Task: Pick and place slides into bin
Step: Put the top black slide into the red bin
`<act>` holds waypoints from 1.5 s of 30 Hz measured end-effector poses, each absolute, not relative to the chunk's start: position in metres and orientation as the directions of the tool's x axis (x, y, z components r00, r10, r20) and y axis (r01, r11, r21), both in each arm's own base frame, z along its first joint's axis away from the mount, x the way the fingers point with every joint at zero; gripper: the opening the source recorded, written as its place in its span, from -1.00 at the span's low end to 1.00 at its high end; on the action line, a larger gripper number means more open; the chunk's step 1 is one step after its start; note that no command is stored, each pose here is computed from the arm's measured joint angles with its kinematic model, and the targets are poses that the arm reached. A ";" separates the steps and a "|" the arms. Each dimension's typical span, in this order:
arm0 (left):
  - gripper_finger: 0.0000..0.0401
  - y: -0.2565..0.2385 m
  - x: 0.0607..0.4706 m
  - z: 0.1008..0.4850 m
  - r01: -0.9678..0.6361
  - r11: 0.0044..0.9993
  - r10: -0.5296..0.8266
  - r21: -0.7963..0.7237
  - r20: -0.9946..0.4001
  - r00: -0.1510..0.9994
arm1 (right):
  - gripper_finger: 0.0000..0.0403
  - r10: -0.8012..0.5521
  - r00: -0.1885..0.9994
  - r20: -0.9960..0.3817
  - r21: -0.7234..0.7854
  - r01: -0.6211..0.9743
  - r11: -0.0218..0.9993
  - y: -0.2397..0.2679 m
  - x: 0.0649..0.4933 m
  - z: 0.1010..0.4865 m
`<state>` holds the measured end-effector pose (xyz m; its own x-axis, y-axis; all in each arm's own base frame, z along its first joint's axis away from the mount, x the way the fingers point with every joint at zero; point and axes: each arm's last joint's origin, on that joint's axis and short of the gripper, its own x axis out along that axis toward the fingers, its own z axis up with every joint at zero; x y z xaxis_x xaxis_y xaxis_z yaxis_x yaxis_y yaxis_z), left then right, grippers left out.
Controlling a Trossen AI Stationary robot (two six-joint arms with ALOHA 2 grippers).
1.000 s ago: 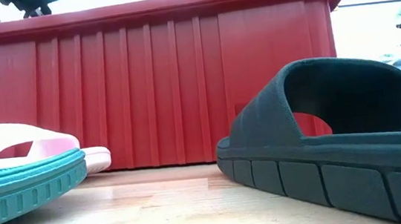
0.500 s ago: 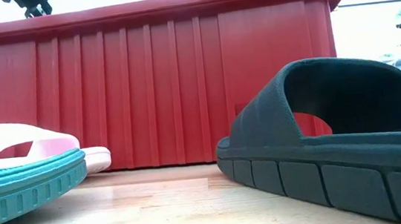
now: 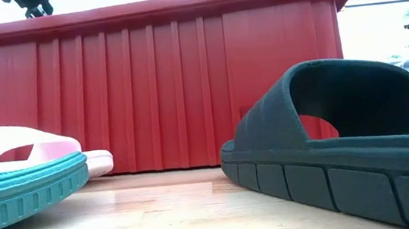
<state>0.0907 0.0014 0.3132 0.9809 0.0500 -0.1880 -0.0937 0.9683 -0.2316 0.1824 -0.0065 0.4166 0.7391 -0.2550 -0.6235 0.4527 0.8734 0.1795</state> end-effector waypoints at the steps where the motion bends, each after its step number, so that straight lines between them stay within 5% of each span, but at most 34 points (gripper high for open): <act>1: -0.74 0.001 0.091 0.313 -0.094 0.968 0.050 -0.232 -0.188 0.981 | -0.34 -0.228 0.711 -0.665 0.208 0.470 0.858 -0.001 0.173 0.409; 13: -0.74 0.001 0.091 0.313 -0.094 0.968 0.050 -0.232 -0.189 0.981 | -0.34 0.011 0.298 -0.955 0.180 0.548 0.817 0.050 0.134 0.277; 21: -0.74 0.001 0.091 0.313 -0.090 0.975 0.051 -0.204 -0.188 0.981 | -0.34 -0.292 0.150 -0.944 -0.173 0.529 0.831 0.039 0.133 0.217; 29: -0.74 0.001 0.091 0.313 -0.090 0.974 0.051 -0.209 -0.188 0.981 | -0.34 -0.441 -0.035 -0.897 -0.364 0.624 0.691 0.002 0.142 0.198; 45: -0.74 0.001 0.091 0.313 -0.088 0.976 0.051 -0.199 -0.188 0.981 | -0.34 -0.267 -0.307 -0.913 -0.380 0.879 0.289 -0.078 0.152 0.166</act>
<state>0.0908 0.0014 0.3134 0.9810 0.0505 -0.1875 -0.0882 0.9761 -0.1985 0.1521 -0.0782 0.1656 -0.3072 -0.2671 -0.9134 0.8787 0.2889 -0.3800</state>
